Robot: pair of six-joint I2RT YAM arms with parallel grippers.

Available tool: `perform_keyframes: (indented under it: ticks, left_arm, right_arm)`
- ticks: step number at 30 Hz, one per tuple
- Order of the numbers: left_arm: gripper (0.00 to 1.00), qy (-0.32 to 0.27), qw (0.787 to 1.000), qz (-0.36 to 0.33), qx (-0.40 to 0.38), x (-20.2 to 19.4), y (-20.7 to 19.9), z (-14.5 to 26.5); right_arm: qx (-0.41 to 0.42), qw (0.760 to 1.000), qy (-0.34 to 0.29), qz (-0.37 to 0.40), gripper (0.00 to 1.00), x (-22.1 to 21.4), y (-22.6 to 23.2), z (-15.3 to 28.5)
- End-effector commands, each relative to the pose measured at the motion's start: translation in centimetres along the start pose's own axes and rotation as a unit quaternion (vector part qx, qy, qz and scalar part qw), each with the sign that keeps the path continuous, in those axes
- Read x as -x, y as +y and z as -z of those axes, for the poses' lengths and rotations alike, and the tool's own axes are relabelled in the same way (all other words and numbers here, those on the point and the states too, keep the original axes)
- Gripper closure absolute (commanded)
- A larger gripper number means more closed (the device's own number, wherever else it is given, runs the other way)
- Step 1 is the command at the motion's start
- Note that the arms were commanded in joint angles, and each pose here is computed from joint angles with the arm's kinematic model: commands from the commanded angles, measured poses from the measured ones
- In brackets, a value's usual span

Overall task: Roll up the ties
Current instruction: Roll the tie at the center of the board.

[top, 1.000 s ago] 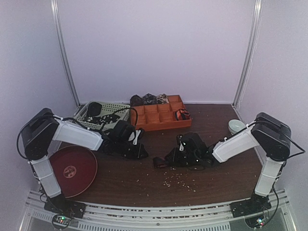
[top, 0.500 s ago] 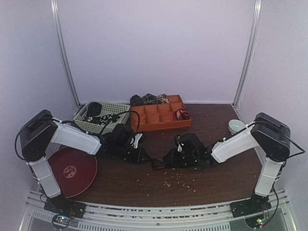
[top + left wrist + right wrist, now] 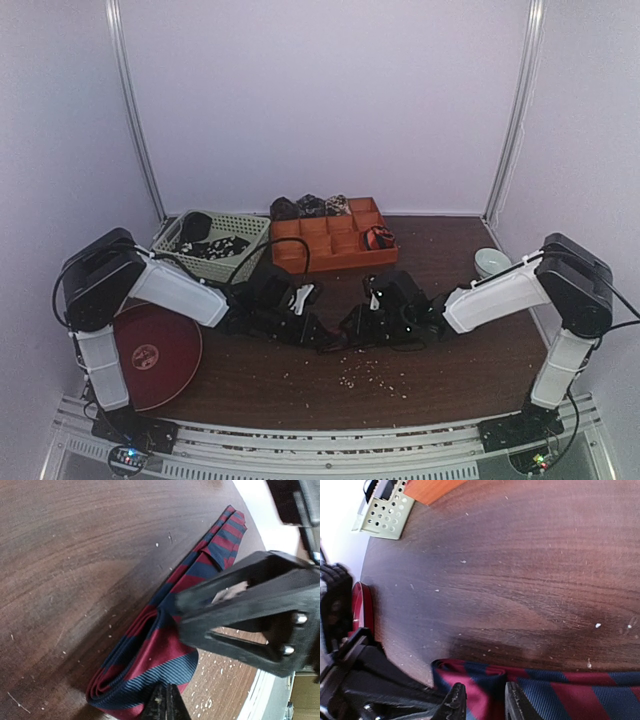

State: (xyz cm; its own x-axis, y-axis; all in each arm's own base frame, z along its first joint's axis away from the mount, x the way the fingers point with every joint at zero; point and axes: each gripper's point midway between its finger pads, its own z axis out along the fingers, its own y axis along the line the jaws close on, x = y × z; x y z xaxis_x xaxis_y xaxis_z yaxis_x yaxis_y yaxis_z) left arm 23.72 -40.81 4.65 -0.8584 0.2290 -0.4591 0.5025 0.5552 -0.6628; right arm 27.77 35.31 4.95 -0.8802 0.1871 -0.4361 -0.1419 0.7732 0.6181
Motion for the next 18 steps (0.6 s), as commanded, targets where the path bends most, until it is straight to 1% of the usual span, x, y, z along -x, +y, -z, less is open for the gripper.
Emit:
perform_keyframes:
  ticks: [1,7,12,15,18]
  left_arm:
    - [0.96,-0.006,1.0,-0.008,0.014,0.5,0.6,-0.5]
    - [0.96,-0.006,1.0,-0.007,0.019,0.4,0.8,-0.5]
    - [0.96,-0.007,1.0,-0.008,0.025,0.6,0.8,-0.2]
    - [0.95,-0.022,0.998,-0.008,0.054,1.4,1.2,1.0]
    - [0.93,-0.031,0.996,0.007,0.086,1.4,2.9,2.4]
  right_arm:
    - [-0.016,1.0,-0.005,0.019,0.71,0.4,0.2,1.2]
    - [-0.013,0.999,0.021,0.023,0.75,-1.0,0.1,0.1]
    - [-0.014,0.999,0.037,0.027,0.81,-1.9,0.1,-0.9]
    - [-0.008,0.999,0.044,0.024,0.83,-2.6,0.2,-1.2]
    - [-0.004,0.999,0.048,0.021,0.83,-3.1,0.4,-1.3]
